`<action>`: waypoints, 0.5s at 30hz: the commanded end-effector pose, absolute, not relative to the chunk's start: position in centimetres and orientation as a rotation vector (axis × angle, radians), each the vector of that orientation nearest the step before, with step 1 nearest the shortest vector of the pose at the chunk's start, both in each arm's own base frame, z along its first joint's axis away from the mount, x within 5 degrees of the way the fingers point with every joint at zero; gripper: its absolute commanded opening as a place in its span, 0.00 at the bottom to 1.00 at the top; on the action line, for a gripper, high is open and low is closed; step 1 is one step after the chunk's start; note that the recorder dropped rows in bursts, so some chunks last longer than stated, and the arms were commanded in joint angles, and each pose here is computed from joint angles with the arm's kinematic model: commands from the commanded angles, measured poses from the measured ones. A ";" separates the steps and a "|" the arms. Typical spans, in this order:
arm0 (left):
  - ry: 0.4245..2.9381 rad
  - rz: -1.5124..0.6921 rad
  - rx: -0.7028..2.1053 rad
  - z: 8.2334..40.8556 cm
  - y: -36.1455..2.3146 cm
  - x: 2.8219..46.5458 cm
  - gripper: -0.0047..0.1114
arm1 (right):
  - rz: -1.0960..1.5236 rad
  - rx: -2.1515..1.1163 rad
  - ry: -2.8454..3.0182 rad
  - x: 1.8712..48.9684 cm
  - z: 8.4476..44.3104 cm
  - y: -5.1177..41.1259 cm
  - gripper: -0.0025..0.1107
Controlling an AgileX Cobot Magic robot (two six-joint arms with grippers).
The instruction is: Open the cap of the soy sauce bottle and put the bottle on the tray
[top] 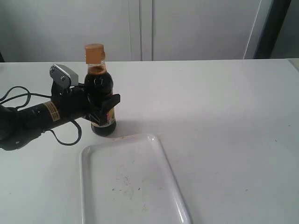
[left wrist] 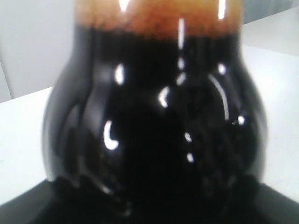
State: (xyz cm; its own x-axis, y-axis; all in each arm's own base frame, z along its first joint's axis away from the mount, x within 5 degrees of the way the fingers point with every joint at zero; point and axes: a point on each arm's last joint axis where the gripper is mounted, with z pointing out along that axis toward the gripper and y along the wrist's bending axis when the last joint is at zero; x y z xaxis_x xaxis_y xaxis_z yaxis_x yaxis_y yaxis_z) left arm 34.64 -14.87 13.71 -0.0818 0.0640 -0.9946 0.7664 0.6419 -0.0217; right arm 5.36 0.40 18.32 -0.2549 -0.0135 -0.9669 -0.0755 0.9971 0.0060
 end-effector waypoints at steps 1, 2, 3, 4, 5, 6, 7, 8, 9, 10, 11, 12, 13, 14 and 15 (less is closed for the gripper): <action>1.614 -0.652 0.751 12.7 -14.9 34.6 0.04 | 0.067 -0.064 1.822 5.3 18.3 0.4 0.02; 1.613 -0.651 0.752 12.7 -14.9 34.6 0.04 | 0.067 -0.064 1.822 5.3 18.3 0.4 0.02; 1.611 -0.648 0.755 12.7 -14.9 34.6 0.04 | 0.067 -0.064 1.822 5.3 18.3 0.4 0.02; 1.608 -0.643 0.760 12.7 -14.9 34.6 0.04 | 0.067 -0.064 1.822 5.3 18.3 0.4 0.02; 1.603 -0.637 0.769 12.7 -14.9 34.5 0.04 | 0.067 -0.064 1.822 5.3 18.3 0.4 0.02; 1.599 -0.633 0.778 12.7 -14.9 34.5 0.04 | 0.067 -0.064 1.822 5.3 18.3 0.4 0.02; 1.596 -0.631 0.786 12.7 -15.0 34.5 0.04 | 0.067 -0.064 1.822 5.3 18.3 0.4 0.02; 1.592 -0.629 0.799 12.7 -15.0 34.5 0.04 | 0.067 -0.064 1.822 5.3 18.3 0.4 0.02; 1.587 -0.624 0.812 12.7 -15.0 34.4 0.04 | 0.067 -0.064 1.822 5.3 18.3 0.4 0.02; 1.583 -0.622 0.821 12.7 -15.0 34.4 0.04 | 0.067 -0.064 1.822 5.3 18.3 0.4 0.02; 1.582 -0.620 0.823 12.7 -15.0 34.4 0.04 | 0.067 -0.064 1.822 5.3 18.3 0.4 0.02; 1.582 -0.621 0.825 12.7 -15.0 34.4 0.04 | 0.067 -0.064 1.822 5.3 18.3 0.4 0.02; 1.581 -0.619 0.826 12.7 -15.0 34.4 0.04 | 0.067 -0.064 1.822 5.3 18.3 0.4 0.02; 1.579 -0.617 0.828 12.7 -15.0 34.4 0.04 | 0.064 -0.066 1.822 5.3 18.3 0.4 0.02; 1.578 -0.616 0.830 12.7 -15.0 34.4 0.04 | 0.064 -0.066 1.818 5.4 18.3 0.4 0.02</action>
